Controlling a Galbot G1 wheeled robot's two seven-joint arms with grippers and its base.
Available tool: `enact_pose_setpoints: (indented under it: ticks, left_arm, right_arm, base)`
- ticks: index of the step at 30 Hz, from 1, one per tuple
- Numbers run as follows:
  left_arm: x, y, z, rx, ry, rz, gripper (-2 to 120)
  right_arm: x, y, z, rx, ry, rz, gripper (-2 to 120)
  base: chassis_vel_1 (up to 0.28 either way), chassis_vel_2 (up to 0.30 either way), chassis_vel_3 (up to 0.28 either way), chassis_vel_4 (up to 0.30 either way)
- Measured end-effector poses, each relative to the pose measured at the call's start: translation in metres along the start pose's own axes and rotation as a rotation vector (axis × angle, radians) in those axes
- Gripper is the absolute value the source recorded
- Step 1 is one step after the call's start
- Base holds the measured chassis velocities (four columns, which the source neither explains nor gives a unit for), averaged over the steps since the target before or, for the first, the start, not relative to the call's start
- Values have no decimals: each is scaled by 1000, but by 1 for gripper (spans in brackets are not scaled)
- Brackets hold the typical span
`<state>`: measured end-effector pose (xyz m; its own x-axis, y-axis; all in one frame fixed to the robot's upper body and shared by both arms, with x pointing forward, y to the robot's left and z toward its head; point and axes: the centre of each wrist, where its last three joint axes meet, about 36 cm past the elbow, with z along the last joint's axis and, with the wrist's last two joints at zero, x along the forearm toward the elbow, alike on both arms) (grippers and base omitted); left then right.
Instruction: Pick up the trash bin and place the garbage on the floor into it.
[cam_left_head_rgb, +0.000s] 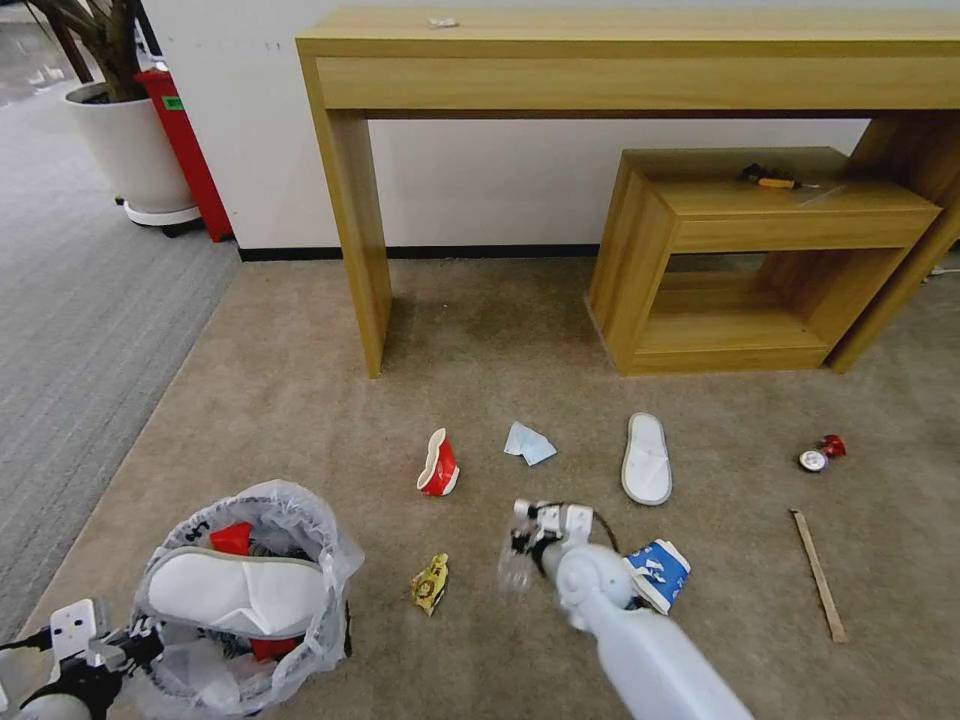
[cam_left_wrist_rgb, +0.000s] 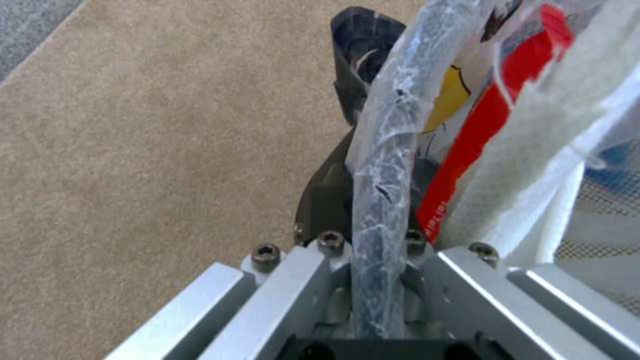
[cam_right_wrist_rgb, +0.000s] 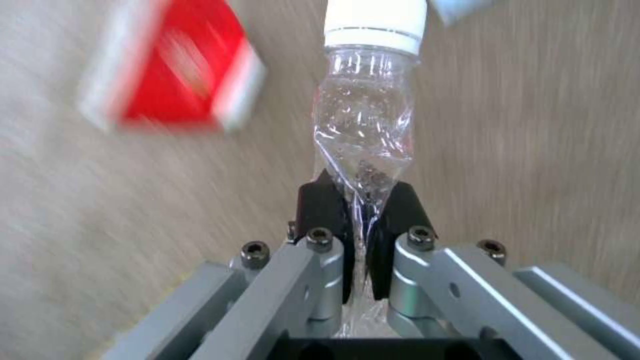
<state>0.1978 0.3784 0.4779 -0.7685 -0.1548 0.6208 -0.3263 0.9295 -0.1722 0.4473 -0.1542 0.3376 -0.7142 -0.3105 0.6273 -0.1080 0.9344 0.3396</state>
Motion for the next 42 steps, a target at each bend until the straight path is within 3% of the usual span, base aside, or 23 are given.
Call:
enact_pose_setpoints:
  ticks: [1, 3, 5, 6, 9, 10, 14, 15, 16, 17, 18, 21, 24, 25, 31, 32, 36, 38, 42]
  left_arm:
    - [0, -2, 0, 1, 0, 0, 0]
    - [0, -2, 0, 1, 0, 0, 0]
    - [-1, -6, -1, 2, -2, 4, 0]
    - [-1, -6, -1, 2, -2, 4, 0]
    - [-3, -11, -3, -7, -4, 12, 0]
    - [-3, -11, -3, -7, -4, 12, 0]
    - [-10, -13, -6, -21, -3, 16, 0]
    - [-10, -13, -6, -21, -3, 16, 0]
    - [-12, -14, -7, -23, -3, 18, 0]
    - [-15, -16, -7, -24, -1, 19, 0]
    - [-15, -16, -7, -24, -1, 19, 0]
    - [-20, -17, -6, -25, 9, 18, 0]
    - [-20, -17, -6, -25, 12, 17, 0]
    - [-20, -16, -5, -23, 15, 16, 0]
    - [-20, -14, -5, -21, 16, 14, 0]
    - [-21, -14, -5, -19, 16, 15, 0]
    - [-19, -15, -6, -15, 11, 19, 0]
    - [-19, -15, -6, -14, 10, 20, 0]
    - [-19, -14, -8, -14, 5, 22, 0]
  right_arm:
    - [14, 3, -18, 22, -63, -57, 3]
    - [14, 3, -18, 22, -63, -57, 3]
    - [46, 17, -57, 99, -193, -210, 3]
    - [46, 17, -57, 99, -193, -210, 3]
    - [72, 45, -97, 223, -308, -408, 3]
    - [72, 45, -97, 223, -308, -408, 3]
    - [91, 123, -144, 388, -394, -708, 3]
    - [91, 123, -144, 388, -394, -708, 3]
    - [95, 144, -147, 421, -391, -790, 3]
    - [98, 169, -142, 460, -367, -878, 3]
    - [98, 169, -142, 460, -367, -878, 3]
    - [102, 216, -107, 577, -282, -1008, 3]
    - [99, 228, -87, 635, -245, -1033, 3]
    - [92, 236, -66, 695, -219, -1035, 3]
    - [83, 242, -37, 773, -193, -1010, 8]
    - [80, 242, -28, 804, -189, -990, 18]
    - [68, 238, -20, 871, -235, -928, 32]
    - [68, 238, -21, 871, -238, -922, 34]
    - [72, 234, -25, 855, -251, -900, 54]
  base:
    - [0, 0, 0, 0]
    - [0, 0, 0, 0]
    - [0, 0, 0, 0]
    - [0, 0, 0, 0]
    - [0, 0, 0, 0]
    - [0, 0, 0, 0]
    - [0, 0, 0, 0]
    - [0, 0, 0, 0]
    - [0, 0, 0, 0]
    - [0, 0, 0, 0]
    - [0, 0, 0, 0]
    - [0, 0, 0, 0]
    - [0, 0, 0, 0]
    - [0, 0, 0, 0]
    - [0, 0, 0, 0]
    - [0, 0, 0, 0]
    - [0, 0, 0, 0]
    - [0, 0, 0, 0]
    - [0, 0, 0, 0]
